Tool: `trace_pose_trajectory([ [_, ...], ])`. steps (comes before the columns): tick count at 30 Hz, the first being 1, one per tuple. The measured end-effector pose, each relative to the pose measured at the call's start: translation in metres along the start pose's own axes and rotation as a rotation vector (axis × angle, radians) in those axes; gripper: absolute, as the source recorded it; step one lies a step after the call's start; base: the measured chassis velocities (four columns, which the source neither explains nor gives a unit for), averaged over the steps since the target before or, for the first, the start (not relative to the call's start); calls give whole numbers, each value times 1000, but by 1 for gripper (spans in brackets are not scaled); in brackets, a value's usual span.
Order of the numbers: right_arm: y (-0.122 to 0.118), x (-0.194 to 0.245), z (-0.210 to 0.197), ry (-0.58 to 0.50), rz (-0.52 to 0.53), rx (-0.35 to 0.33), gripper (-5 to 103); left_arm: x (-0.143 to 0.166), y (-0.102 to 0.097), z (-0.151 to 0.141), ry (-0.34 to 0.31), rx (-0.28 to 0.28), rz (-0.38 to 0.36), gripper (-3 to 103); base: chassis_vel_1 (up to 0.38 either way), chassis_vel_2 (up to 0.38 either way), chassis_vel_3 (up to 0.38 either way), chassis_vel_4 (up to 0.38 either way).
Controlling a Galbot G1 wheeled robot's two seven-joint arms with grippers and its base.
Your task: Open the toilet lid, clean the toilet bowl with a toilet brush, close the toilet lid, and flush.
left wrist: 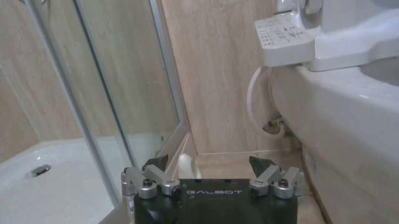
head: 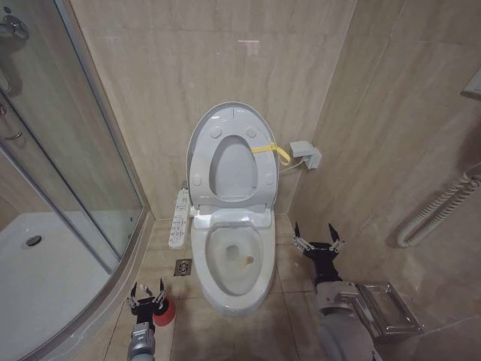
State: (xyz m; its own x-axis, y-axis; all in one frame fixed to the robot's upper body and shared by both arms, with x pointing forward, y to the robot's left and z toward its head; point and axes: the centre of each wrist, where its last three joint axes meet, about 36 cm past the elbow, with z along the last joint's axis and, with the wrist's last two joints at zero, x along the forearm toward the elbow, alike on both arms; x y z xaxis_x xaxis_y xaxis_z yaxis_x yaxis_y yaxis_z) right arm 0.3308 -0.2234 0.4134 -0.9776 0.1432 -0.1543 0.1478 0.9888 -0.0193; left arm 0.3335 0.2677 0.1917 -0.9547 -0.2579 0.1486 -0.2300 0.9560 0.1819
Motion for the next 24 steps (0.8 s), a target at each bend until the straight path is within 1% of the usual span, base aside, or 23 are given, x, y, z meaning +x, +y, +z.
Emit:
trace_pose_trajectory([
  [7, 0, 0, 0, 0, 0, 0, 100, 2, 2, 8, 18, -10, -4, 86, 0, 0, 0, 0],
  [13, 0, 0, 0, 0, 0, 0, 100, 3, 7, 24, 33, -20, -14, 86, -46, 28, 40, -44],
  [19, 0, 0, 0, 0, 0, 0, 100, 2, 10, 34, 37, -22, -15, 86, -6, 5, 7, -10],
  [24, 0, 0, 0, 0, 0, 0, 100, -1, 12, 39, 29, -19, 4, 86, 0, 0, 0, 0],
])
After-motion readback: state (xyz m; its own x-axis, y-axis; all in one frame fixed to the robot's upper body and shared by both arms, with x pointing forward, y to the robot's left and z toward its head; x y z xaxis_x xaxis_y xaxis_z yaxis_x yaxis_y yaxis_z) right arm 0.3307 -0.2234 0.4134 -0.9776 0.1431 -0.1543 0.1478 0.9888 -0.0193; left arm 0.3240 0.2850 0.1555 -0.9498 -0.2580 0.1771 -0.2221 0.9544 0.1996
